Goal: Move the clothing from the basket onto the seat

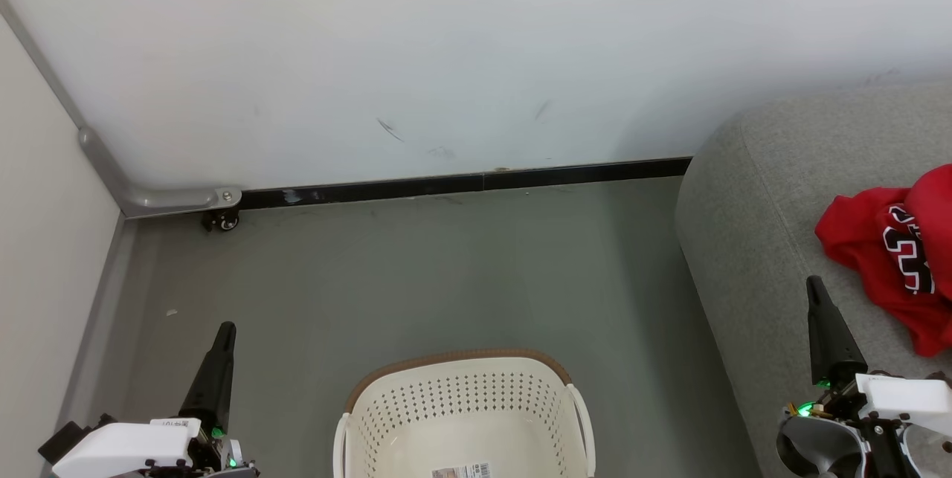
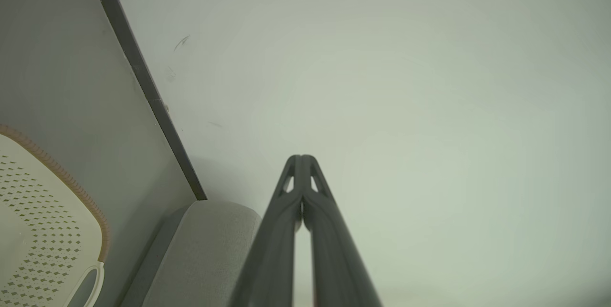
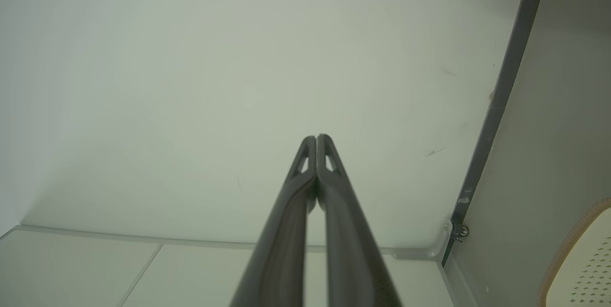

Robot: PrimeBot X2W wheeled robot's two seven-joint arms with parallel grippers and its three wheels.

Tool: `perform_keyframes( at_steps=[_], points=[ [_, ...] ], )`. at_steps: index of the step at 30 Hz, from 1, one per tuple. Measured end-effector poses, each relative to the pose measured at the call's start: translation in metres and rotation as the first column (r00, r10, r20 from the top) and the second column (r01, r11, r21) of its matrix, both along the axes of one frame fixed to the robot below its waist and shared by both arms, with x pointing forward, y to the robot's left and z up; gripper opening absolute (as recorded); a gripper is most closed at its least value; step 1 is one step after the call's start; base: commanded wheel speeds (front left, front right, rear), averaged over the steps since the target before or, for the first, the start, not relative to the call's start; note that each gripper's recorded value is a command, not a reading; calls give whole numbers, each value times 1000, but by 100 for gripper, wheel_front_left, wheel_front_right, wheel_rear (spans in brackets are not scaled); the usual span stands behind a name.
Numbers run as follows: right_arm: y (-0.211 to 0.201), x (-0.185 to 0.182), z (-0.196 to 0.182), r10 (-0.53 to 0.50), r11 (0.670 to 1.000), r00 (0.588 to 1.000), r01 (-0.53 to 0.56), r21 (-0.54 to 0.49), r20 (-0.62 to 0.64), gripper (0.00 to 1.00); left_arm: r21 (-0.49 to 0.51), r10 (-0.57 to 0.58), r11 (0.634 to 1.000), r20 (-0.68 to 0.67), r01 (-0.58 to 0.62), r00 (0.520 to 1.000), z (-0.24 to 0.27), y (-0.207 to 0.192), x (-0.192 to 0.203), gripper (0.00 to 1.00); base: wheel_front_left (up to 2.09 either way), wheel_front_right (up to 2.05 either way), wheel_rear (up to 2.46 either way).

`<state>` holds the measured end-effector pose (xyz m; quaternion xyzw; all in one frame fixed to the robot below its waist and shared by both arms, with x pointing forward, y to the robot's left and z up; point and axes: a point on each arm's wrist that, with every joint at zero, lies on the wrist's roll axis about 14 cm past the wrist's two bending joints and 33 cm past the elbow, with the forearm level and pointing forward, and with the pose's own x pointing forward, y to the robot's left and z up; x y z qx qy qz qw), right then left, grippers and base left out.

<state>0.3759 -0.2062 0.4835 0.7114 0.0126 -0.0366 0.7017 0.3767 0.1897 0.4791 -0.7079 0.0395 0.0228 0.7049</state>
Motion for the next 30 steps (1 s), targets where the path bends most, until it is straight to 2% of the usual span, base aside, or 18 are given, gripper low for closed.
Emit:
perform_keyframes(
  at_steps=[30],
  points=[
    [0,0,0,0,1000,1000,0,0,0,0,0,1,1000,1,-1,1000,0,0,0,0,0,0,0]
  ],
)
